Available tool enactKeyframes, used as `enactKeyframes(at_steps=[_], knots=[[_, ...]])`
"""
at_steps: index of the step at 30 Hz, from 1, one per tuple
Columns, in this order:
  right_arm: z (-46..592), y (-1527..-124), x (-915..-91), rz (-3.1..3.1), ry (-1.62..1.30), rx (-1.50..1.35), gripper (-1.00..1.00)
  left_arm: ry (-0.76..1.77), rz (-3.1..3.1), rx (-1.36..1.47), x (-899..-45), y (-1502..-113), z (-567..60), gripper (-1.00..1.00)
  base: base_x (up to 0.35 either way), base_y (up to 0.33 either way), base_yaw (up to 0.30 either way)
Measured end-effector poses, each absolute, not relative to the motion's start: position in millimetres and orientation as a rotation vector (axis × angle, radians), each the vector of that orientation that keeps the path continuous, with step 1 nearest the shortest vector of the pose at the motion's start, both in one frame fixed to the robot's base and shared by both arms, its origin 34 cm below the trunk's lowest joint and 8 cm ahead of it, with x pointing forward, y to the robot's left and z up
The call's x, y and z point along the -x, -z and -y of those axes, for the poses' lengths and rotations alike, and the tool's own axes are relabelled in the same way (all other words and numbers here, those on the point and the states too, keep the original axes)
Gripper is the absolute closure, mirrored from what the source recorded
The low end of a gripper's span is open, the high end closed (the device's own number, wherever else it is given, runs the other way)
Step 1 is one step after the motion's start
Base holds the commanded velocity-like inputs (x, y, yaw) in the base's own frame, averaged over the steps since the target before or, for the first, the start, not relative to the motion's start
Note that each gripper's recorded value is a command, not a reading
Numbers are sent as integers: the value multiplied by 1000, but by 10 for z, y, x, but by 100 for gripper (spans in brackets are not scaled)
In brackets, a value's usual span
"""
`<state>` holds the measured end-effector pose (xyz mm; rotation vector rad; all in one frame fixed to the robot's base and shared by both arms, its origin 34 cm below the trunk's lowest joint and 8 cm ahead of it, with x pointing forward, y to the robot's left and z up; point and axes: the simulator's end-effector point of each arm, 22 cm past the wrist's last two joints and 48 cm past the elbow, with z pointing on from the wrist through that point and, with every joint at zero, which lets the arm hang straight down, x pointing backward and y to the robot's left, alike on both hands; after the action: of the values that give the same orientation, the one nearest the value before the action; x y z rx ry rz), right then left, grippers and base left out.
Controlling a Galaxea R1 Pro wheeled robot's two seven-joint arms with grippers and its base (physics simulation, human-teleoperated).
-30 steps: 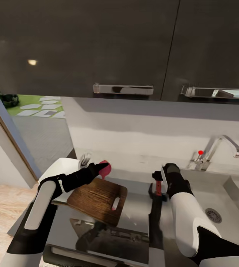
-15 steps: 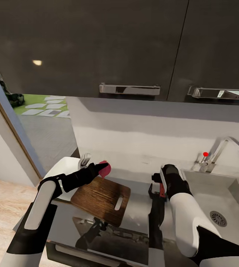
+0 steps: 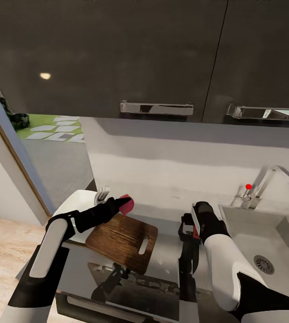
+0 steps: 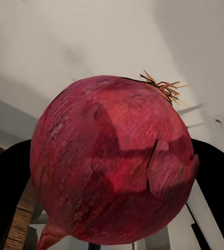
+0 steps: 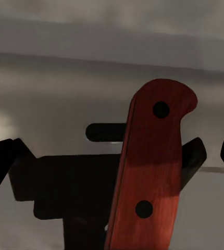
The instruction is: In the kitchen, take the Vidalia onion out of the sink, dice it on the chopping board with the paring knife, put the diced onion into the bowl on the countertop, then place both the paring knife and the chopping board into the sink.
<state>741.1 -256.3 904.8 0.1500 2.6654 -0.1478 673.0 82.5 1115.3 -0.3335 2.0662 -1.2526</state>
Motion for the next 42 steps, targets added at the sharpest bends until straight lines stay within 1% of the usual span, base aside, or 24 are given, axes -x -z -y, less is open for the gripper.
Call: enactKeyframes(at_steps=[4,5,42], knots=[[2563,-9048,-7411,-2665,148,-150,-100,1252,-2066,333,-6730,-11151,-827,100,0,0,0],[2563,-9048,-7411,-2665,148,-150,100,1252,-2067,333,-6730,-11151,-828,100,0,0,0],[2518,-9035,-7390,-2682,102,-172,100,1249,-2067,335,-6733,-11143,-841,100,0,0,0]])
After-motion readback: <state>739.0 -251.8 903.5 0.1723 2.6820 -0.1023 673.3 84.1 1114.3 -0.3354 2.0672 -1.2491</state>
